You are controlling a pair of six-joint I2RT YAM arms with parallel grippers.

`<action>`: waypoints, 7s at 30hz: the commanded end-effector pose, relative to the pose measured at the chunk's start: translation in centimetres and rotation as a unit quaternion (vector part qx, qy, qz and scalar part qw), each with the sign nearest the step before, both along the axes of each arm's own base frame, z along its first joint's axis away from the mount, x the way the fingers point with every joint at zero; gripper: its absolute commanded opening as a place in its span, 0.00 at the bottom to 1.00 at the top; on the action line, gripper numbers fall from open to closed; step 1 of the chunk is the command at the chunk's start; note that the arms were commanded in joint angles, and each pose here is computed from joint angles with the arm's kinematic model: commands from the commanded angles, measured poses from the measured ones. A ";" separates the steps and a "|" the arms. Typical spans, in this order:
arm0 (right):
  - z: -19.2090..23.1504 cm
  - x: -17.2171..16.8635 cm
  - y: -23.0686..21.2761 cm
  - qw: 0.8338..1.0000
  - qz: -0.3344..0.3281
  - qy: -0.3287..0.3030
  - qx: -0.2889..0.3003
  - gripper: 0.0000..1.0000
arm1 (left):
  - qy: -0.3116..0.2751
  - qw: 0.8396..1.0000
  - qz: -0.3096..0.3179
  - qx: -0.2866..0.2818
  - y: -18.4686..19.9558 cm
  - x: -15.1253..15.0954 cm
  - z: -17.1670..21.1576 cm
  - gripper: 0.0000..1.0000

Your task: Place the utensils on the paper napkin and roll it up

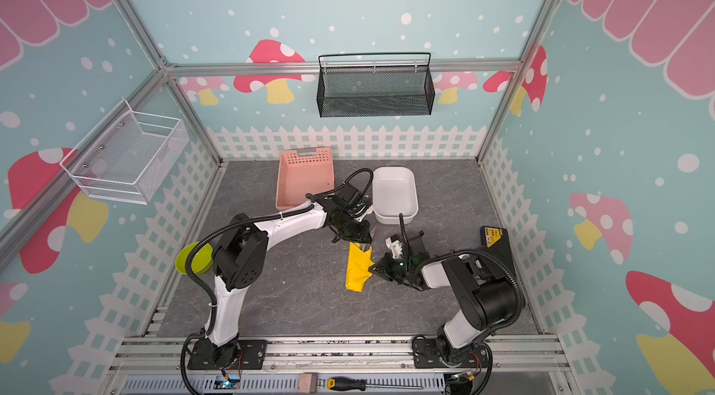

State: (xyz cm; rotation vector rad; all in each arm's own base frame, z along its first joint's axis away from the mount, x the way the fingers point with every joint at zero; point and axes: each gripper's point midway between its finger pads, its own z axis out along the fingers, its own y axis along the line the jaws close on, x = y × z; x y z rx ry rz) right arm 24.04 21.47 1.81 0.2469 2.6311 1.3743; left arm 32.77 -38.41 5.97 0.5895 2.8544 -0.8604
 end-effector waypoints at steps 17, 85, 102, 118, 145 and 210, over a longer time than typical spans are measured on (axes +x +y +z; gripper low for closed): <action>0.3 -0.1 -0.4 1.000 -0.005 -0.006 -0.008 0.00 | -0.009 0.993 -0.047 0.110 0.1 -2.0 -5.6 0.08; -2.4 -2.5 -5.5 0.988 -0.104 0.015 -0.112 0.00 | -0.025 0.995 -0.067 0.065 0.8 -6.3 1.9 0.09; -1.3 -1.4 -5.1 0.989 -0.099 -0.004 -0.109 0.00 | 0.007 0.993 -0.063 0.098 0.7 -7.3 -4.2 0.07; 0.2 2.8 -5.5 0.977 -0.051 -0.051 -0.199 0.00 | 0.007 0.990 -0.060 0.127 2.2 -7.7 -5.7 0.06; 1.4 -2.0 -3.1 0.986 0.053 -0.061 -0.146 0.12 | -0.006 0.990 -0.046 0.137 3.1 -6.6 -5.6 0.06; -1.6 -4.8 -1.0 0.980 0.062 0.016 -0.188 0.12 | 0.037 0.998 -0.038 0.044 2.2 -8.1 -1.8 0.14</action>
